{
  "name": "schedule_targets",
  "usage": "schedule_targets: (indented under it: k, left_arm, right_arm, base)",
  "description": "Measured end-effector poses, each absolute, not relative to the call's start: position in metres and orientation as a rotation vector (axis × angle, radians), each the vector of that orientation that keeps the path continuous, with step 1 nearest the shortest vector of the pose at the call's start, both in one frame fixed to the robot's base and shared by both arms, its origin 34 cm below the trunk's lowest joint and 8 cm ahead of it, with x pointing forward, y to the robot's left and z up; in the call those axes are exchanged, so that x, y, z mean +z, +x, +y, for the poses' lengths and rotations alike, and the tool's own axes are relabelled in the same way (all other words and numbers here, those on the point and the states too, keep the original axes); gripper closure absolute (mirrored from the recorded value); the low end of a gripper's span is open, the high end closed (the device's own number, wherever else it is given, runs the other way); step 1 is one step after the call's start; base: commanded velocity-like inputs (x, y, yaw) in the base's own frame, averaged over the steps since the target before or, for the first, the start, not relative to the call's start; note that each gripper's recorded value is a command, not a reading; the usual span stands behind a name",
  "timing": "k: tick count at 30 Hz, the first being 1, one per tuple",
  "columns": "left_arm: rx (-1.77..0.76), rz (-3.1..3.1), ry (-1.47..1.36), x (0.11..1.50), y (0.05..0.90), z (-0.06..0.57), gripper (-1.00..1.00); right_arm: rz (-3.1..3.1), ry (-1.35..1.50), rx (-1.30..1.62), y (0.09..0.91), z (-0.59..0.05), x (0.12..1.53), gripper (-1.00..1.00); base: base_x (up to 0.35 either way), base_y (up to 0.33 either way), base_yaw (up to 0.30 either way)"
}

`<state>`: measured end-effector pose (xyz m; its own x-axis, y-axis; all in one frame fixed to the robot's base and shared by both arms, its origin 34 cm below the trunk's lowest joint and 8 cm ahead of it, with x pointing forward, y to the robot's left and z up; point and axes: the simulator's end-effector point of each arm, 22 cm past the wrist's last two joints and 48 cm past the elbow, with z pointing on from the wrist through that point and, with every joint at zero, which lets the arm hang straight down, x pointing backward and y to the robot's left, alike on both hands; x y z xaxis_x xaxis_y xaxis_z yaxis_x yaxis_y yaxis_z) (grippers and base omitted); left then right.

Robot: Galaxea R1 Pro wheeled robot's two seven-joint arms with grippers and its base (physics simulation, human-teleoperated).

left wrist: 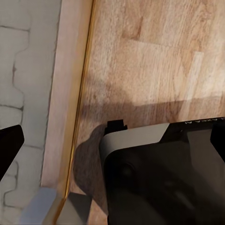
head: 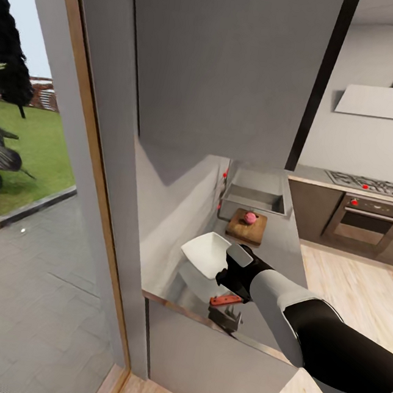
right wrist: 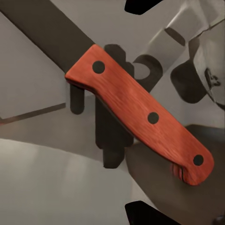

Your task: In the kitchen, take the Vidalia onion out of the sink, dice it on the chopping board with the paring knife, put the diced onion into the bowl on the countertop, then place both the paring knife and the chopping board into the sink.

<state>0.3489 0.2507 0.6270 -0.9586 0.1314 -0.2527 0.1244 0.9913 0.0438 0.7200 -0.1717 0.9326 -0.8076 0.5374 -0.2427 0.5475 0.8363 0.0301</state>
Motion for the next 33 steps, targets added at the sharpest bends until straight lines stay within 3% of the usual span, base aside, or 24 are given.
schedule_targets:
  k: [33]
  left_arm:
    - [0.037,2.909,0.189,0.62,0.337,0.251,-1.0]
  right_arm:
    - [2.804,0.841,-0.074,0.717,-0.172,0.913,-1.0]
  base:
    - [0.0,0.0,0.0]
